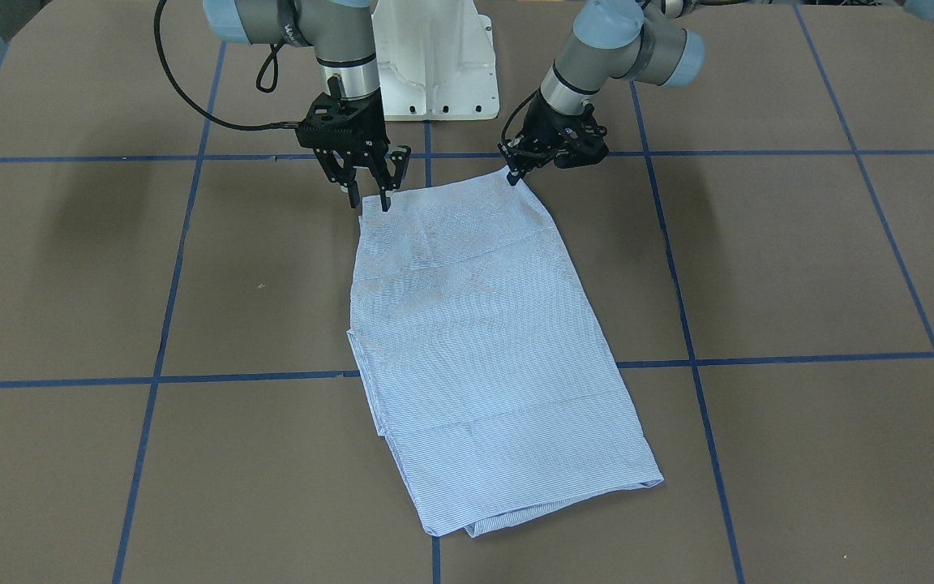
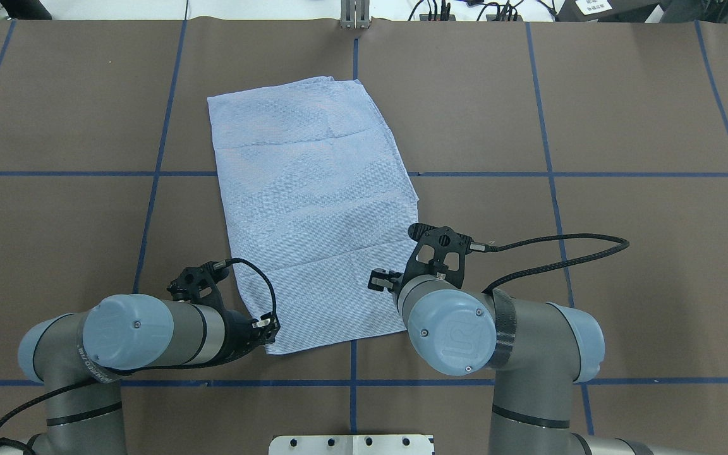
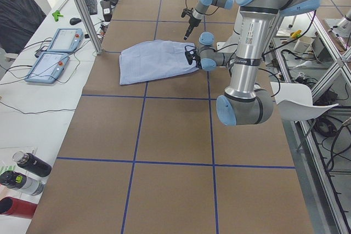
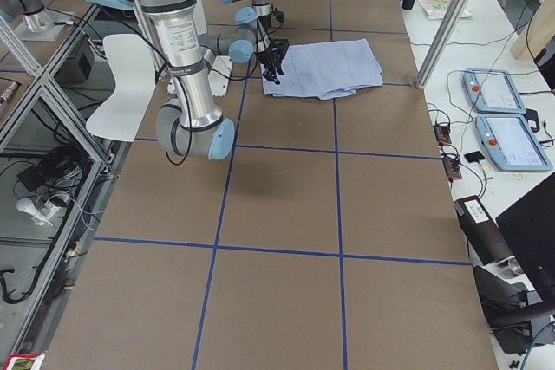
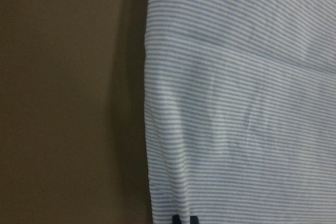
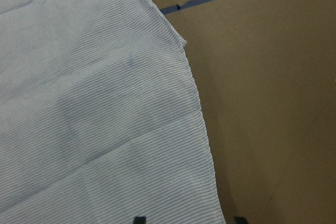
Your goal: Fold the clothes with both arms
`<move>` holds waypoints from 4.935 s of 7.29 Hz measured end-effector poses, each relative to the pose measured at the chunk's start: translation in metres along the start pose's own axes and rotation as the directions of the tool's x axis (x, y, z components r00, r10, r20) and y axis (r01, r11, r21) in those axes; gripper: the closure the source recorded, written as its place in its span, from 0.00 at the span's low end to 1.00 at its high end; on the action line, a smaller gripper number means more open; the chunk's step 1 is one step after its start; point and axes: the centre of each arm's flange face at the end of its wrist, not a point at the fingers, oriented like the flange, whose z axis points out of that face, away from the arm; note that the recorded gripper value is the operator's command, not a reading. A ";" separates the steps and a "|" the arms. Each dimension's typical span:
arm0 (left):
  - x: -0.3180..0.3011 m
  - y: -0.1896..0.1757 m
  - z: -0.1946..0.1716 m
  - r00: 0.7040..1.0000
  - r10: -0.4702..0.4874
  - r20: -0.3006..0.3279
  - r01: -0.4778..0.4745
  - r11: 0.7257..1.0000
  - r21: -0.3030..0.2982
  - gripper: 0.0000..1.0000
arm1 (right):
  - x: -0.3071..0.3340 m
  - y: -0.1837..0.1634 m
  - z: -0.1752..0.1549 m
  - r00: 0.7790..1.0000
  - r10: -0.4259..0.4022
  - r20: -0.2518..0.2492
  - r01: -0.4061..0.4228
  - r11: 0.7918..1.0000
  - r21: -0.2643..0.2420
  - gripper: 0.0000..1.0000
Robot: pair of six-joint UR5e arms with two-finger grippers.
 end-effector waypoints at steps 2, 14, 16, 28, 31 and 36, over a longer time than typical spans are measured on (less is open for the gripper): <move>0.001 0.000 -0.001 1.000 0.000 -0.001 0.000 1.000 -0.002 1.00 | -0.001 -0.006 0.009 1.000 -0.005 0.013 0.004 1.000 0.011 0.15; 0.001 0.001 -0.003 1.000 0.001 -0.006 -0.001 1.000 -0.004 1.00 | -0.001 0.024 0.054 0.993 0.115 -0.029 -0.116 0.993 -0.026 0.29; 0.001 0.001 -0.004 1.000 0.001 -0.007 -0.001 1.000 -0.004 1.00 | -0.001 0.027 0.054 0.992 0.122 -0.032 -0.123 0.992 -0.029 0.35; 0.007 0.003 -0.012 1.000 0.008 -0.024 -0.008 1.000 -0.008 1.00 | -0.007 0.025 0.053 0.987 0.160 -0.033 -0.161 0.987 -0.023 1.00; 0.016 0.007 -0.032 0.998 0.012 -0.065 -0.013 1.000 -0.016 1.00 | -0.008 0.010 0.020 0.985 0.174 0.002 -0.174 0.984 -0.026 1.00; 0.052 0.038 -0.145 0.981 0.024 -0.192 -0.042 0.995 -0.094 1.00 | 0.042 0.039 -0.109 0.976 0.209 0.057 -0.202 0.972 -0.121 1.00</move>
